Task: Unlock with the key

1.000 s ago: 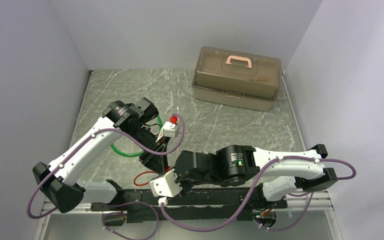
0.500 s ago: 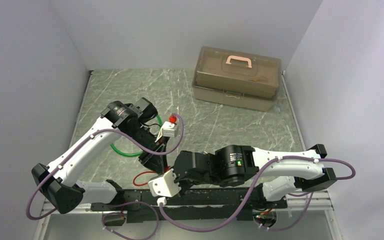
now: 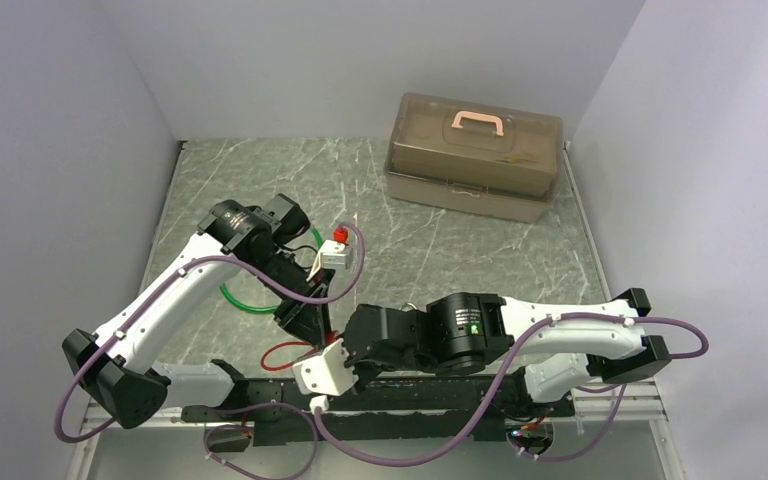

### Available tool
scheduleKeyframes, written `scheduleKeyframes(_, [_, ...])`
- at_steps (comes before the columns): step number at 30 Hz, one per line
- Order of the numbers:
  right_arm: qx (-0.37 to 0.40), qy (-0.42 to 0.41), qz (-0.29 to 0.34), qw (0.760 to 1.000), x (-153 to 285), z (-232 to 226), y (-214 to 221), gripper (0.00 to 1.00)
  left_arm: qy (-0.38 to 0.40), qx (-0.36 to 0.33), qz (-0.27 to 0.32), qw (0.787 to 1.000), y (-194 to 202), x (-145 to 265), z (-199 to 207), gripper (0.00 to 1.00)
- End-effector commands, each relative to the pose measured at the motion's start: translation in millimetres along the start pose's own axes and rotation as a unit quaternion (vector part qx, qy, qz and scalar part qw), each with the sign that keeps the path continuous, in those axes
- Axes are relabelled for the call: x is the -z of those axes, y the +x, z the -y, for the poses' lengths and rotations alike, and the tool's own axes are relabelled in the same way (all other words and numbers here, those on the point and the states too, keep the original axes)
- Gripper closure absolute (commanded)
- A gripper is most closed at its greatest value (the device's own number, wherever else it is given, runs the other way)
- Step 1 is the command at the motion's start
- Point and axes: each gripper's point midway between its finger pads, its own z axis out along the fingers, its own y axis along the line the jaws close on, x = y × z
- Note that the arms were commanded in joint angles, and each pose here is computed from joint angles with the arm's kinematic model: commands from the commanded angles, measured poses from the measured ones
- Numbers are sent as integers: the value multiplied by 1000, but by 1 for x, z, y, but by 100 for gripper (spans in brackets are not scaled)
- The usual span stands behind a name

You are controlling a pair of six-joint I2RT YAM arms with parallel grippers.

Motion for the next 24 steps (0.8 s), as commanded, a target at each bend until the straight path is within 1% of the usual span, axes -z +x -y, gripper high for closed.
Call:
scheduleKeyframes(1, [7,-9,41,999,-12,-9,-27,100,27,-34,57,997,-25,6,15,100])
scheduleKeyframes(12, [21,-15,57,998,-20,-15,-43,100,16,-27,50,998,-23,5,7,100])
scheduleKeyframes(17, [25,-11,51,998,-23,-14,-43,100,7,-31,41,999,-22,5,4,100])
scheduleKeyframes(21, [8,-9,65,998,-22,-12,-50,100,6,-38,46,998,-24,6,6,100])
scheduleKeyframes(24, [-4,-11,66,998,-26,-16,-48,100,4,-45,50,998,-26,8,8,100])
